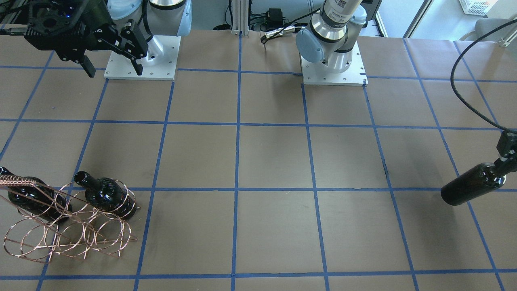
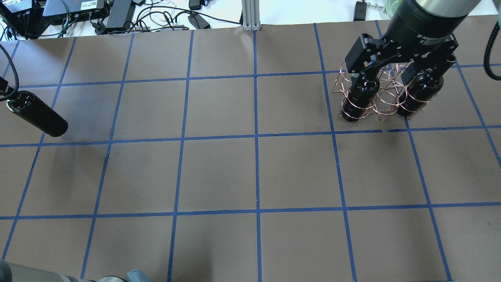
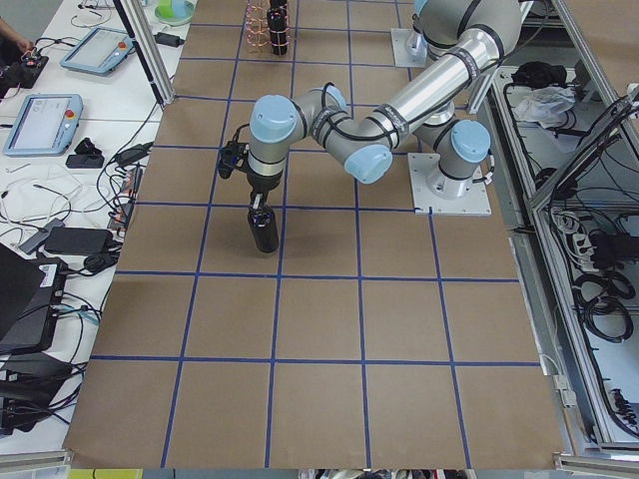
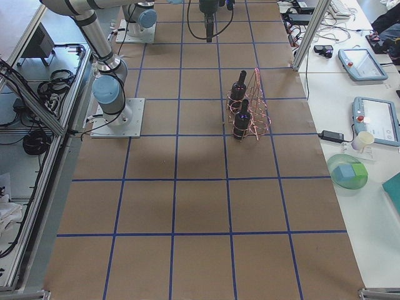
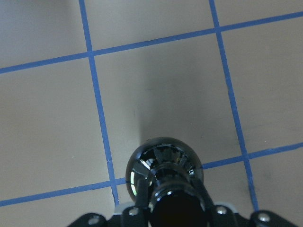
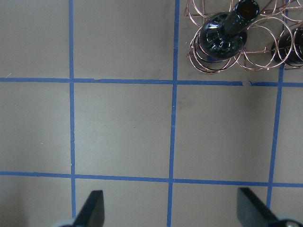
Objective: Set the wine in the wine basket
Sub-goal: 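Lift the bottle with the left gripper and carry it toward table center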
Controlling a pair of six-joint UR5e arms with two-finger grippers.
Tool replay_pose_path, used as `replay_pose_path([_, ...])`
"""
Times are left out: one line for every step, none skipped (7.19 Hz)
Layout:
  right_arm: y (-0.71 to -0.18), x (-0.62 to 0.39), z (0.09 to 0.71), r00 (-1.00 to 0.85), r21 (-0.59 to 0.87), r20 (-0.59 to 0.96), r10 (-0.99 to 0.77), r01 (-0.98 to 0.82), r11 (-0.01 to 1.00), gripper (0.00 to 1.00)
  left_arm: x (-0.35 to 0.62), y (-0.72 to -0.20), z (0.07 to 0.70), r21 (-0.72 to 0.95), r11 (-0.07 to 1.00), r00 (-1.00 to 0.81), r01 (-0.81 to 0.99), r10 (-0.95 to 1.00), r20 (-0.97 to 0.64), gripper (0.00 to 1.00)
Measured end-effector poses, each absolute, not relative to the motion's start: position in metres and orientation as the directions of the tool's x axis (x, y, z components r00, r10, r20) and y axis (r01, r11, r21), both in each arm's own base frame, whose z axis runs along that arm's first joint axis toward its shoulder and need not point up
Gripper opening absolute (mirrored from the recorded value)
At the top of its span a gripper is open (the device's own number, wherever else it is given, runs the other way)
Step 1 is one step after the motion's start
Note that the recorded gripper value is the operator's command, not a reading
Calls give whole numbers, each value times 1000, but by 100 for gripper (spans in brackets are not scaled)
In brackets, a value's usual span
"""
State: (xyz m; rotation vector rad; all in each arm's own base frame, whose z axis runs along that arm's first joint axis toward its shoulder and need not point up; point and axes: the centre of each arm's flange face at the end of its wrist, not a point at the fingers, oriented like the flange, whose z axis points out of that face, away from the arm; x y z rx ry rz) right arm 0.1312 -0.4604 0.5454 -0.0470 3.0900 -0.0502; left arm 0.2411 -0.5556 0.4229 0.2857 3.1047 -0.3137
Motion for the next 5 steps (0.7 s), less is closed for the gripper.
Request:
replay_pose_path([-460,130,545,-999,-29,-44,-30,-29,999,100,201,-560,434,-175,971,-987,163,159,-39,0])
replay_pose_path([-459,130,544,-999,-25,-41,-29,-28,999,100,152,-563,441,-158,981,-993,114,111,-25,0])
replay_pose_path([-459,130,543,-999,-23,-40,-29,-29,999,100,106,-561,443,-147,988,-998,55,55,-4,0])
replay_pose_path([-459,130,542,-999,-22,-39,-30,-29,999,100,63,-553,441,-132,991,-1000,-8,-5,19,0])
replay_pose_path([-459,130,543,-999,-26,-39,-31,-30,999,100,23,-539,435,-112,991,-997,-69,-65,40,0])
